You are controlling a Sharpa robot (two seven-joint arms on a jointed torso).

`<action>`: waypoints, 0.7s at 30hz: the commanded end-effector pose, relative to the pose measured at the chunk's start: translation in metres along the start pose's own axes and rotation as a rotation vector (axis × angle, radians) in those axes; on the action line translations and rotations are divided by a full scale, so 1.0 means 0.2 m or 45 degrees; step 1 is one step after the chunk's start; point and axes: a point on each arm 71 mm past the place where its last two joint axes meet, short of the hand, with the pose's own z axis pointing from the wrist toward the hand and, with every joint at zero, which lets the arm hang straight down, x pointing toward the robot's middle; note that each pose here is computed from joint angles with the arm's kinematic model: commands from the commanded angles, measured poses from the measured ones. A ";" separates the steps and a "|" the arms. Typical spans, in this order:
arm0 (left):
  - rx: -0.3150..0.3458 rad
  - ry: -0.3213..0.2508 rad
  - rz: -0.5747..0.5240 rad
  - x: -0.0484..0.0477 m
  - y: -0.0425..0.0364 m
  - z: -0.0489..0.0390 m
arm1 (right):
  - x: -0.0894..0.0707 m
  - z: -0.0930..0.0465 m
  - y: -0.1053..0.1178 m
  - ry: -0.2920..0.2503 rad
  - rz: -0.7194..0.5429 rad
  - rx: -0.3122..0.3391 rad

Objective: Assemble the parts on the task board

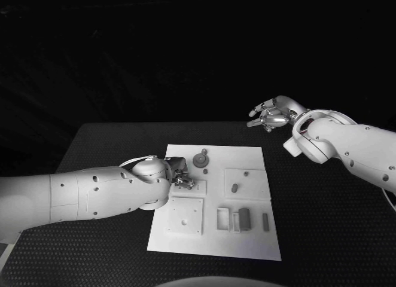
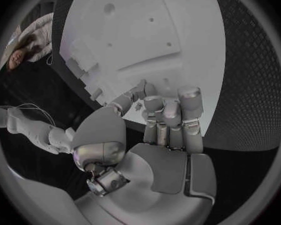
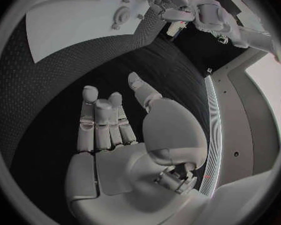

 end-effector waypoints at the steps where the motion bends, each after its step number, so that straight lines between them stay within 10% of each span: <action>1: -0.002 -0.013 -0.014 0.011 0.001 0.002 | 0.00 0.00 0.00 0.011 0.002 -0.001; 21: 0.020 -0.071 -0.059 0.002 0.001 -0.005 | 0.00 0.00 -0.01 0.014 0.002 0.003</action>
